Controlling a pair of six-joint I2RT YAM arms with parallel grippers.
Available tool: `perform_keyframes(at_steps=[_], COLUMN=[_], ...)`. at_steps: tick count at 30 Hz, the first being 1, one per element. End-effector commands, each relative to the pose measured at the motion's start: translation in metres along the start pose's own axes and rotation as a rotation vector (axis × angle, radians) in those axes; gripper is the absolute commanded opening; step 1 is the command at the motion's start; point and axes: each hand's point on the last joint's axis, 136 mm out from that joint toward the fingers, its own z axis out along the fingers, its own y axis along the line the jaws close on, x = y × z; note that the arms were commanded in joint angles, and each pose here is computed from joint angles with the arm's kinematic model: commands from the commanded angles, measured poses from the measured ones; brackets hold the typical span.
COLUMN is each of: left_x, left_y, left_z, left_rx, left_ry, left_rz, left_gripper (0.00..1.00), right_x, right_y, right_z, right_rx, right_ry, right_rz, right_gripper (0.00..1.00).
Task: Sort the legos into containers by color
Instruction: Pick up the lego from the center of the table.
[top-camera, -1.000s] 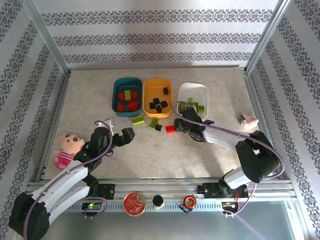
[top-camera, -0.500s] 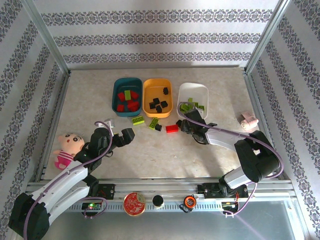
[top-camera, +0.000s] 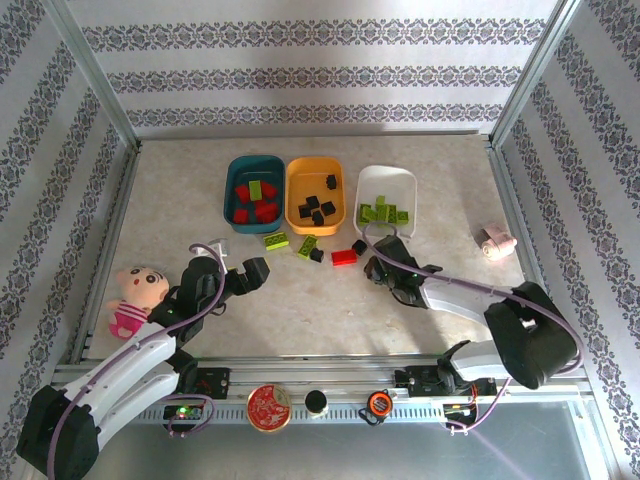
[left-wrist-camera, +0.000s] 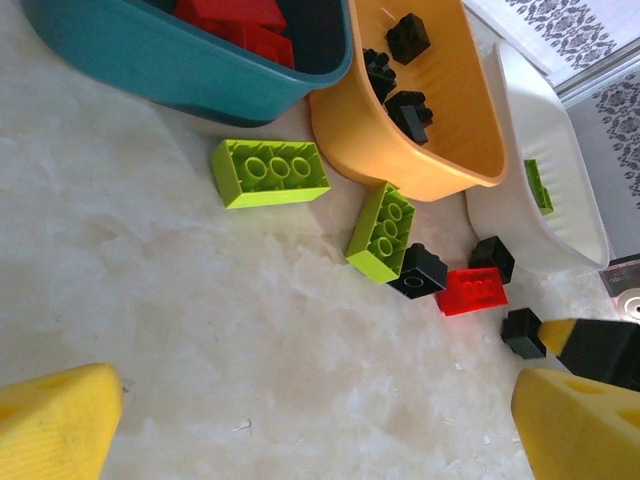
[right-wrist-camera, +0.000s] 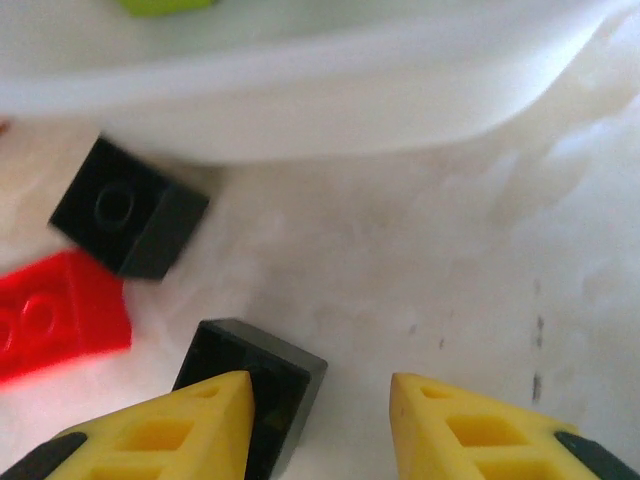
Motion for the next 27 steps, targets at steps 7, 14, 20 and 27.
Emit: perform_keyframes(at_steps=[7,14,20,27], left_x=[-0.010,-0.009,-0.008,-0.011], left_y=[-0.012,-0.010,-0.009,-0.011], left_z=[-0.001,-0.001,-0.003,-0.003], left_rx=[0.043,0.035,0.032,0.035], left_ry=[-0.041,-0.036,-0.039,-0.039], left_rz=[0.001,0.002,0.001,0.009], left_gripper=[1.00,1.00,1.00,1.00], right_x=[0.007,0.012,0.021,0.027], right_y=[0.007,0.031,0.023,0.026], right_z=[-0.038,-0.014,0.003,0.011], right_rx=[0.020,0.012,0.072,0.062], right_ry=[-0.055,0.056,0.086,0.107], right_rz=[-0.109,-0.202,-0.190,-0.222], right_gripper=[0.72,0.77,0.69,0.42])
